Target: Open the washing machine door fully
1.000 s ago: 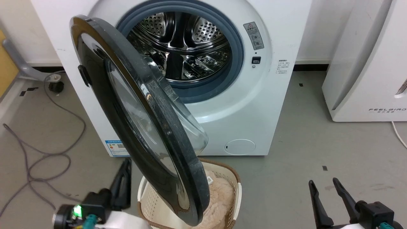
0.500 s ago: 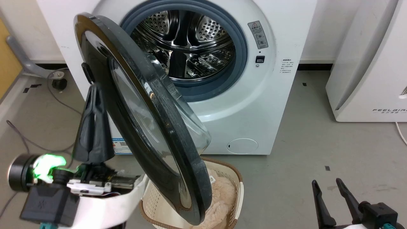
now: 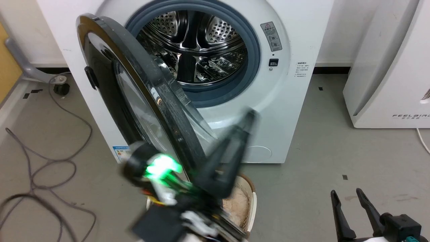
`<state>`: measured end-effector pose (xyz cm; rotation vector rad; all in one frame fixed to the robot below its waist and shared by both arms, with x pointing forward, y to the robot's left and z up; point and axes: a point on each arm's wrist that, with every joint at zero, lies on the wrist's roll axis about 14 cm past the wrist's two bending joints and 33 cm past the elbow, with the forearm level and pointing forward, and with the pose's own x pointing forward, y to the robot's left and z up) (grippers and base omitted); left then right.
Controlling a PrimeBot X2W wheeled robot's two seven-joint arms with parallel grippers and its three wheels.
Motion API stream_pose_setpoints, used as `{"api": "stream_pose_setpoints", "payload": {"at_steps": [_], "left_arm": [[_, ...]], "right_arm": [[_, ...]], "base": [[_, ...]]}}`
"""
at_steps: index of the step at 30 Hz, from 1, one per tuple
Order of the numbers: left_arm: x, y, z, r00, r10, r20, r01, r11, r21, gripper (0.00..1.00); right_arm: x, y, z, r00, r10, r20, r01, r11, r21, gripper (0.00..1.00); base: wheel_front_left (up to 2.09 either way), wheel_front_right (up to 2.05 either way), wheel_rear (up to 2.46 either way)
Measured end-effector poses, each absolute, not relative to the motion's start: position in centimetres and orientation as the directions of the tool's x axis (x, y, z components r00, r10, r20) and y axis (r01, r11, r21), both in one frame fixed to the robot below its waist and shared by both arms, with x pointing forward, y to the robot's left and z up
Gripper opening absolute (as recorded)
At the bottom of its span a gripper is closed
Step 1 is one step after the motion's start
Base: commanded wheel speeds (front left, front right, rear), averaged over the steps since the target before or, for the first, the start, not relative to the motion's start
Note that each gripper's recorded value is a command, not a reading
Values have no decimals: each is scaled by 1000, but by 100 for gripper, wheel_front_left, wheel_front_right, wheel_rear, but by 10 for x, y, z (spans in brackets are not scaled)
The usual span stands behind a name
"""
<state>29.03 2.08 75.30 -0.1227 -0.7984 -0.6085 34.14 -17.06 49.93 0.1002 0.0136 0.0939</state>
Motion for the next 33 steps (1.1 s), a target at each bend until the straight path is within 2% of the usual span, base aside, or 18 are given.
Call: {"api": "stream_pose_setpoints", "payload": {"at_steps": [6,10,14,23,33], "left_arm": [[299,-27,671,651,-632,420,687,726,27,0],[304,-34,609,718,-665,203,684,729,-31,0],[309,-28,570,762,-643,77,648,759,-62,0],[335,4,542,859,-512,18,512,856,-69,0],[341,21,540,900,-436,21,436,895,-98,0]], "right_arm": [[340,-172,498,996,90,-12,-89,991,101,100],[340,-173,496,996,87,-20,-85,991,103,100],[339,-174,493,996,84,-28,-80,991,104,100],[337,-175,490,996,79,-38,-75,992,105,100],[338,-175,490,996,78,-40,-74,992,106,100]], "base": [[0,0,0],[0,0,0],[0,0,0],[0,0,0],[0,0,0]]}}
